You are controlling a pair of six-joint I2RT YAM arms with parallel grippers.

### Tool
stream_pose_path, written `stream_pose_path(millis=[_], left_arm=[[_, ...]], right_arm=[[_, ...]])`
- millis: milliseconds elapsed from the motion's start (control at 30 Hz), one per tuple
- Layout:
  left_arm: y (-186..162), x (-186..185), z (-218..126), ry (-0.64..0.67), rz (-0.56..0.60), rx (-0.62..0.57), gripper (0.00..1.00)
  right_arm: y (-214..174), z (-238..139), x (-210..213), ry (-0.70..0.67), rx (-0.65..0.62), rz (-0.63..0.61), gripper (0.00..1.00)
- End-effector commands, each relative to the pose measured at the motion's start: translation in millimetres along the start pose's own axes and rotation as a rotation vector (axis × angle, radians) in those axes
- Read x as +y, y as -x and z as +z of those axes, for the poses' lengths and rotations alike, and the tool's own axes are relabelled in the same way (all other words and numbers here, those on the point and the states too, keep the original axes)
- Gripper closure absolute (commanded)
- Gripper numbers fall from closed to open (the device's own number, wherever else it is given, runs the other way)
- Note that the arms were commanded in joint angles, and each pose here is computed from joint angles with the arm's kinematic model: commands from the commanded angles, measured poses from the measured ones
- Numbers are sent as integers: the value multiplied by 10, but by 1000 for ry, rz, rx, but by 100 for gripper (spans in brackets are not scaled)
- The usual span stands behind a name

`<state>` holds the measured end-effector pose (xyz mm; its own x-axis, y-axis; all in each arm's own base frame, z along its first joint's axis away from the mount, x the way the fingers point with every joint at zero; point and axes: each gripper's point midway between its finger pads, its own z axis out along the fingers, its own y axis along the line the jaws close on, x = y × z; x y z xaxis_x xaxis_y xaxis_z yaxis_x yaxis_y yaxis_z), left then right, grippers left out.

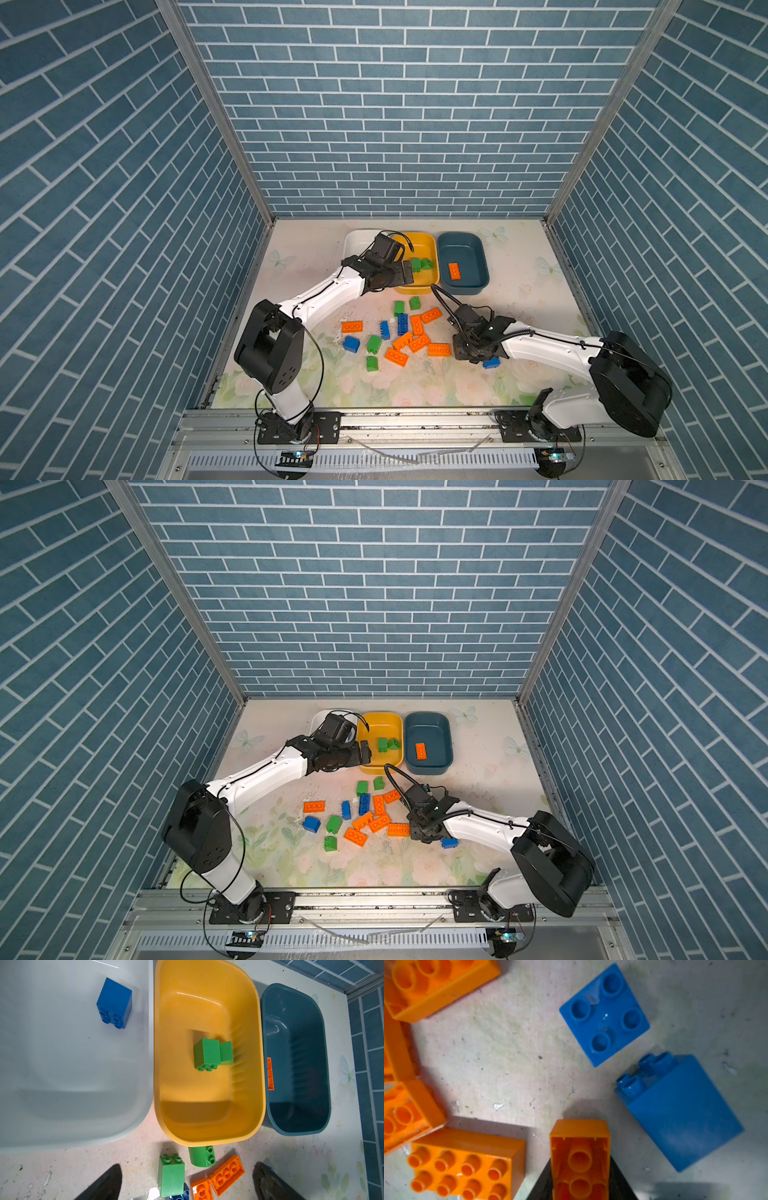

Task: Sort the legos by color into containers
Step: 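Lower the right gripper onto an orange brick in the pile and grasp it, then move the orange brick over the teal tub and open the right gripper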

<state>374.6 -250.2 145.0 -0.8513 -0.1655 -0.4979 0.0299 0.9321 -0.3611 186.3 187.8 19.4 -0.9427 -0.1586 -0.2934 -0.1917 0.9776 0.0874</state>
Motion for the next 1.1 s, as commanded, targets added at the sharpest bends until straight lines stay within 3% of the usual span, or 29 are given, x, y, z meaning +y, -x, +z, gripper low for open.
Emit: stream_pose_path(millis=[0,233,500,800,1067], left_arm=[[79,10,-87,24,14,-41,1],[109,110,-150,65,8,-77,1],[117,176,-181,93,5,-96,1],[146,285,-304,147,5,-123,1],[163,319,-352,179,48,-113,1]], right_arm=[[-12,-25,-78,-29,-20,-96,68],[342,-353,184,93,-171,-269,72],[1329,-726,238,144,-396,-175,74],[2354,-605,-26,58,-491,-174,73],[2819,-228,-200,-19,-450,-122,69]])
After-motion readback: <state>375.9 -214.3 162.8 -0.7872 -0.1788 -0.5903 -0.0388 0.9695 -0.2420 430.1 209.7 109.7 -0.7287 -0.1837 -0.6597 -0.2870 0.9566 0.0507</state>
